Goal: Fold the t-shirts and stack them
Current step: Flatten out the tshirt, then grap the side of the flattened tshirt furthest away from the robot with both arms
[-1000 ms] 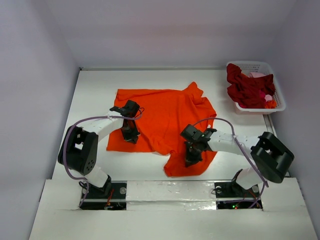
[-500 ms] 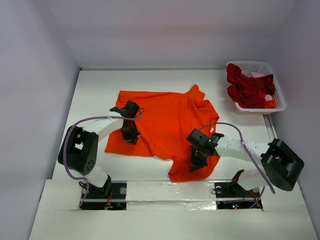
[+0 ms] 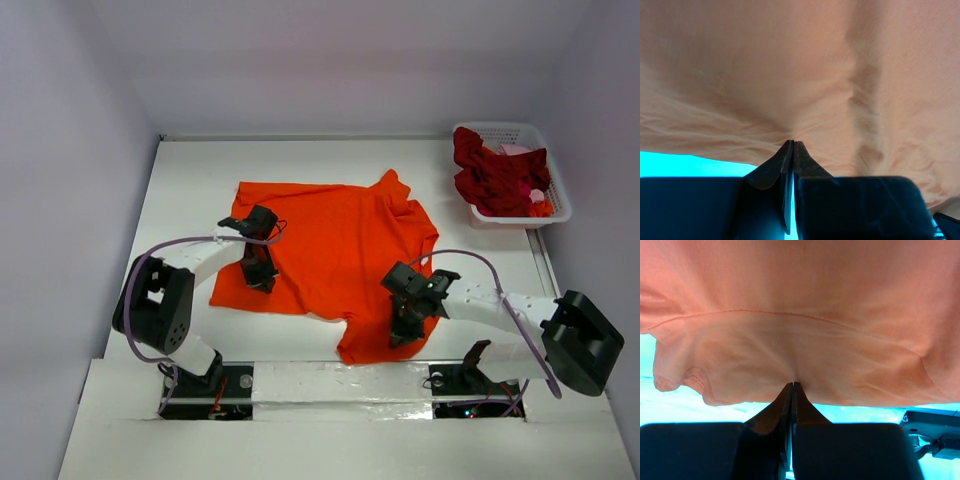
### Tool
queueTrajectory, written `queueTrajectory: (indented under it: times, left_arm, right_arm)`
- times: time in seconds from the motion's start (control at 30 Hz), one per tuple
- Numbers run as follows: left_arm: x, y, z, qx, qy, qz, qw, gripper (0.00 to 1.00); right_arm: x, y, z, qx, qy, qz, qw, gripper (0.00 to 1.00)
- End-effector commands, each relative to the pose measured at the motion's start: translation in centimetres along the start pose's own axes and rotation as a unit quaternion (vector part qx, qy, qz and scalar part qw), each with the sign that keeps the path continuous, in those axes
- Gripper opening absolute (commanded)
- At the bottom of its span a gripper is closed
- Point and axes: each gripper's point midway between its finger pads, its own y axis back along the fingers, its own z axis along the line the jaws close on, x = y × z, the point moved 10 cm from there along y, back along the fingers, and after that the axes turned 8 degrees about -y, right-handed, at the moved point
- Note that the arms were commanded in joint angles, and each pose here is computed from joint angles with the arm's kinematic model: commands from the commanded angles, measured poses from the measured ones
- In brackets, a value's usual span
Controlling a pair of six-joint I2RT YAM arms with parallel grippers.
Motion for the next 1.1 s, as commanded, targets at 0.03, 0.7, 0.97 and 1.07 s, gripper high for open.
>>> queueTrajectory:
  times: [0.03, 0.7, 0.97, 1.07]
  left_arm:
    - [0.5, 1.1, 0.2, 0.007, 0.003, -0.008, 1.000, 0.00]
    - [-18.2, 5.9, -0.2, 0.077, 0.054, -0.246, 0.965, 0.58]
    - [-24.2, 6.5, -0.6, 0.105, 0.086, -0.300, 0.944, 0.47]
    - [-25.6, 6.7, -0.6, 0.105, 0.094, -0.315, 0.939, 0.47]
  right_arm:
    - [0.4, 0.7, -0.4, 0.008, -0.006, -0.003, 1.000, 0.00]
    - [-25.8, 16.8, 4.3, -0.107, -0.028, -0.358, 0.927, 0.85]
    - [-33.9, 14.9, 5.9, -0.132, -0.032, -0.349, 0.927, 0.74]
    - [-36.4, 14.1, 6.1, -0.141, -0.040, -0.340, 0.929, 0.71]
